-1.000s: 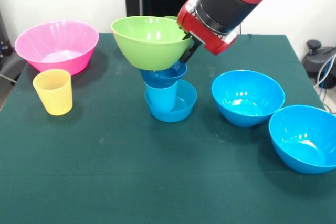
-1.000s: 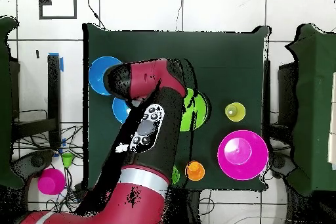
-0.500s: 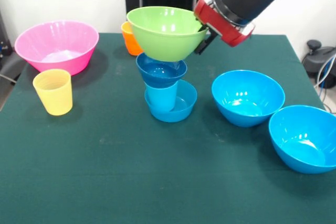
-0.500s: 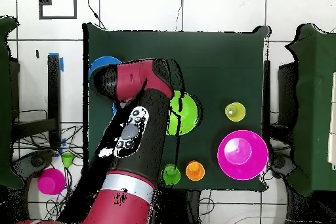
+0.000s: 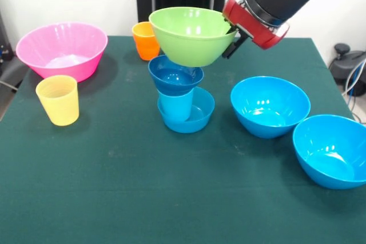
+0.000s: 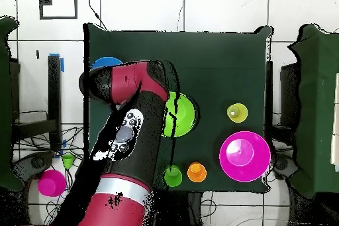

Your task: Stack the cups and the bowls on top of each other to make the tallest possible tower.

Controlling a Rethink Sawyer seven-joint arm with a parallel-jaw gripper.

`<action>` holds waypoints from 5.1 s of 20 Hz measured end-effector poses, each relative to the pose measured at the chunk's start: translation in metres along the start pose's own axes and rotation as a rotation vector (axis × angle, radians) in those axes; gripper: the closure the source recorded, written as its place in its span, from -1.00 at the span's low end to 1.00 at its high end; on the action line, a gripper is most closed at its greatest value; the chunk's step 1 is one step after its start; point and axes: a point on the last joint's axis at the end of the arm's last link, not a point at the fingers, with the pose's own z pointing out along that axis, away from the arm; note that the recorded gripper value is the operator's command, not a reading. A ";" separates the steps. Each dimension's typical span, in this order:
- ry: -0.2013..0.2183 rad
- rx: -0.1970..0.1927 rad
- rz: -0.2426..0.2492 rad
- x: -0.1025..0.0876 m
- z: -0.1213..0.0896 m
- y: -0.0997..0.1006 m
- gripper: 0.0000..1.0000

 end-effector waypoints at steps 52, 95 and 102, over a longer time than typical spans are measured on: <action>0.022 0.033 0.040 -0.002 0.068 -0.006 1.00; -0.108 -0.067 0.094 -0.034 -0.038 -0.026 -1.00; -0.095 -0.050 0.108 -0.033 -0.048 -0.037 -1.00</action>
